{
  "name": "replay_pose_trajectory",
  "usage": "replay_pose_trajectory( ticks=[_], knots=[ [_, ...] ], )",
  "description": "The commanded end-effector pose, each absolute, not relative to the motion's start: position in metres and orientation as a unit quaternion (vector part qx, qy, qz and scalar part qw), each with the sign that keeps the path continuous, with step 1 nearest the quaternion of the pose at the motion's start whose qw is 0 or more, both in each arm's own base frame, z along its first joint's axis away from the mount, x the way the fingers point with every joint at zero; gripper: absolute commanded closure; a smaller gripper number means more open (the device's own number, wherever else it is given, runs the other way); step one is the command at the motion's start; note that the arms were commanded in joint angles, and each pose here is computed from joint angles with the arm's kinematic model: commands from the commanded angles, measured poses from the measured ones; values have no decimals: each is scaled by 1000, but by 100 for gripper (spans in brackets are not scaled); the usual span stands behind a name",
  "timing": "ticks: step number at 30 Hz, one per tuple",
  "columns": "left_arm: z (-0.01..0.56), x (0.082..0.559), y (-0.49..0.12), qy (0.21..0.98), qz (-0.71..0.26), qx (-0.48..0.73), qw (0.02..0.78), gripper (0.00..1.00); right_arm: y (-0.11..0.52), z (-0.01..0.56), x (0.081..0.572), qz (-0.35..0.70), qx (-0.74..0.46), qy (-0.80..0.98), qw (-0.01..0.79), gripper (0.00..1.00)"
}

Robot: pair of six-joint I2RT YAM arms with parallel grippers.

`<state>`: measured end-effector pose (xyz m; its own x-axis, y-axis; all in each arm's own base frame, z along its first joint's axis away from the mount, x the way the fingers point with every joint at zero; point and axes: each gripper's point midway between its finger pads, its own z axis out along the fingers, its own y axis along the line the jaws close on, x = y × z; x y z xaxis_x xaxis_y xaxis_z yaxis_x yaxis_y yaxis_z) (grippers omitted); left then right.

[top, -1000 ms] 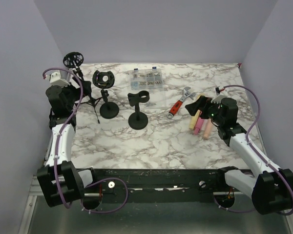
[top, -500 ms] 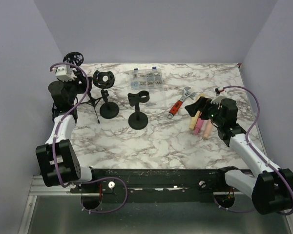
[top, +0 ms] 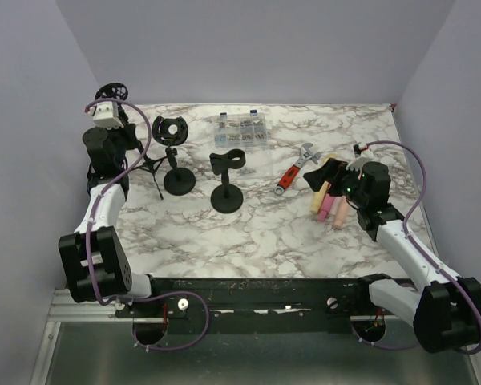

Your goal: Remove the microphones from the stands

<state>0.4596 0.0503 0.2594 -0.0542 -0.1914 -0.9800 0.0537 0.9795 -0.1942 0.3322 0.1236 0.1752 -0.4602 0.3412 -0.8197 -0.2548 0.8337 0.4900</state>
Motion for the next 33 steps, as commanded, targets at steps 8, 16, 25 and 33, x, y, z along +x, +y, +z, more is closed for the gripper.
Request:
replay_pose_trajectory(
  ticks=[8,16,25,33],
  knots=[
    [253,404,88,717,84,-213,658,100,128,174,331,295,16,800,522,0],
    [243,339,107,694,169,-379,589,100,130,176,329,302,14,797,522,0],
    [221,303,87,698,184,-384,576,100,131,177,325,308,11,795,523,0],
    [245,286,78,695,194,-360,592,100,131,179,324,309,11,793,525,0]
  ],
)
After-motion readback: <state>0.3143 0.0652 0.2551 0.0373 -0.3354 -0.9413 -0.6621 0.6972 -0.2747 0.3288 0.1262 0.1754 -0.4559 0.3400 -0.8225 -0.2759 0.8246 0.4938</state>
